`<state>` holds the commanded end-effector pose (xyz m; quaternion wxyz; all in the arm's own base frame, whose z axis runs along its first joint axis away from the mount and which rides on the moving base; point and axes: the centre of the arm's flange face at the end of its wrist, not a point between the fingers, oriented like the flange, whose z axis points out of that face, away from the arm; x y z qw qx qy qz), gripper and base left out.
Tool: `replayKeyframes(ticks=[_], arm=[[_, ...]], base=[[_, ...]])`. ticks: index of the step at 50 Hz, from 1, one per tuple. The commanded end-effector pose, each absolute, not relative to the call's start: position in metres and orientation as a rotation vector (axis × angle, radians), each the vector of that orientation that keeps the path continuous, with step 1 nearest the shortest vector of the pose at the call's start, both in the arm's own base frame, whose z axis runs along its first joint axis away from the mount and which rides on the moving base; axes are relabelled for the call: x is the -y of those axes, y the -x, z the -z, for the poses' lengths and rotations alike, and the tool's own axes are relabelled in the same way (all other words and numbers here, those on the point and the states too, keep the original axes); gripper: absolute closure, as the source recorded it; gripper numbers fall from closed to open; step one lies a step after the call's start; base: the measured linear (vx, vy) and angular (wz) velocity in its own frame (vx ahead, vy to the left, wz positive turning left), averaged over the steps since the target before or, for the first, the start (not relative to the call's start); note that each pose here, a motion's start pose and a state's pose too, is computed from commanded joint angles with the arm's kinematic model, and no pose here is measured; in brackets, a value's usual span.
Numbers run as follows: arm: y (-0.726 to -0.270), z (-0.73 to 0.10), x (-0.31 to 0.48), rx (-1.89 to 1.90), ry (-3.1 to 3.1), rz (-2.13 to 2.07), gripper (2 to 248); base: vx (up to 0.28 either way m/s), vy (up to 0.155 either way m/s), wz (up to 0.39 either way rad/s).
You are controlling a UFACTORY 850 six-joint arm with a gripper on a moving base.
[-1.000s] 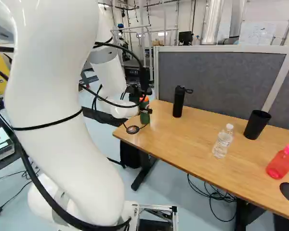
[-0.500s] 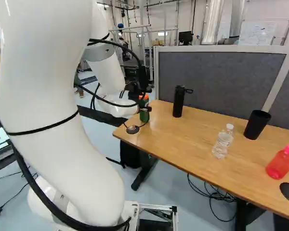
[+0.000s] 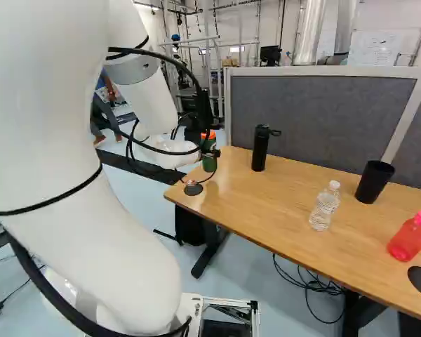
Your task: Pick up the green bottle from the table
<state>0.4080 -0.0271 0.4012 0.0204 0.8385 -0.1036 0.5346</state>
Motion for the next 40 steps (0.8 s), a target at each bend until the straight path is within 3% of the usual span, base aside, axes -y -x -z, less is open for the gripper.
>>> replayKeyframes(ticks=[40], arm=[[-0.348, -0.418, 0.023, 0.315, -2.557, -1.739, 138]], base=[[0.0, 0.0, 0.0]])
